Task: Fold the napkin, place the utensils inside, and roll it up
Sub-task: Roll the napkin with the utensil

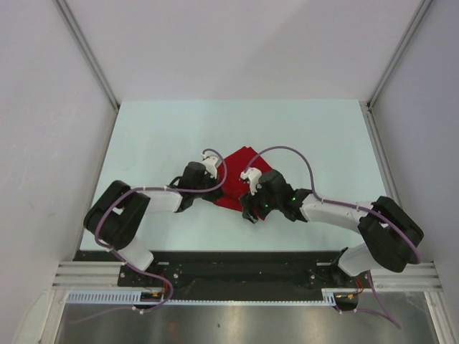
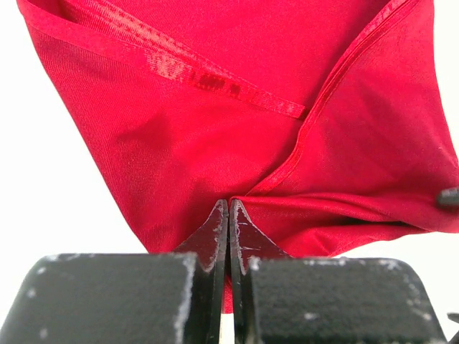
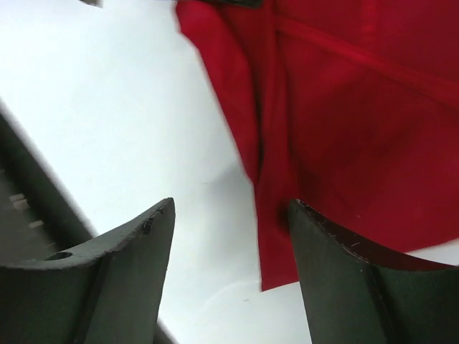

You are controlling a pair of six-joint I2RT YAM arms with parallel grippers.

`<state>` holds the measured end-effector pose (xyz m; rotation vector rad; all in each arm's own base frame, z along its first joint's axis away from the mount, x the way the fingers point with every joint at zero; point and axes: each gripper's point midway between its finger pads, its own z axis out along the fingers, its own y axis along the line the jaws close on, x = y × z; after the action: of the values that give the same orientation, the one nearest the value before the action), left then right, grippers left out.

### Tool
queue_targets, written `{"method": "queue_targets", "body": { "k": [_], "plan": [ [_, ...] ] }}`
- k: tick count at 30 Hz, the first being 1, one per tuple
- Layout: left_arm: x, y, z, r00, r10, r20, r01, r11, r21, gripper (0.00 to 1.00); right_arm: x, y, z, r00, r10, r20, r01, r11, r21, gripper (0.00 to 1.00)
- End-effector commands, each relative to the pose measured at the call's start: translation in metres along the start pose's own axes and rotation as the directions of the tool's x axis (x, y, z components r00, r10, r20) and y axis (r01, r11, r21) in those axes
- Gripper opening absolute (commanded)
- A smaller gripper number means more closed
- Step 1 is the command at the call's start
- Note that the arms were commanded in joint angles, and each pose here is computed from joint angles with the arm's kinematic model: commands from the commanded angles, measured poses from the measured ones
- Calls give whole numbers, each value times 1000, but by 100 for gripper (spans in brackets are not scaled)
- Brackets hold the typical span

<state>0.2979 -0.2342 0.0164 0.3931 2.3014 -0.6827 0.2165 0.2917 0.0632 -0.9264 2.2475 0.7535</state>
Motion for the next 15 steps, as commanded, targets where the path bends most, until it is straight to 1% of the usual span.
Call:
{"method": "queue_targets", "body": {
  "k": [1,2,4,7,10,15],
  "plan": [
    [35,17,0,990,-53,-132,46,998,-52,0,-33,-26,-7,972,-199,125,153,938,311,69],
    [35,17,0,990,-54,-132,47,998,-51,0,-39,-33,-11,964,-227,139,156,905,395,69],
    [36,19,0,989,-59,-136,52,997,-55,0,-43,-22,-16,940,-309,146,216,869,445,69],
    [39,21,1,987,-72,-146,65,996,-56,0,-49,-13,-21,919,-363,156,247,836,490,69],
    [38,21,1,986,-83,-147,76,996,-52,0,-49,0,-22,899,-411,153,290,819,495,69],
    [37,22,1,984,-102,-147,97,994,-40,0,-29,1,-11,911,-404,86,319,821,474,65]
  ]
}}
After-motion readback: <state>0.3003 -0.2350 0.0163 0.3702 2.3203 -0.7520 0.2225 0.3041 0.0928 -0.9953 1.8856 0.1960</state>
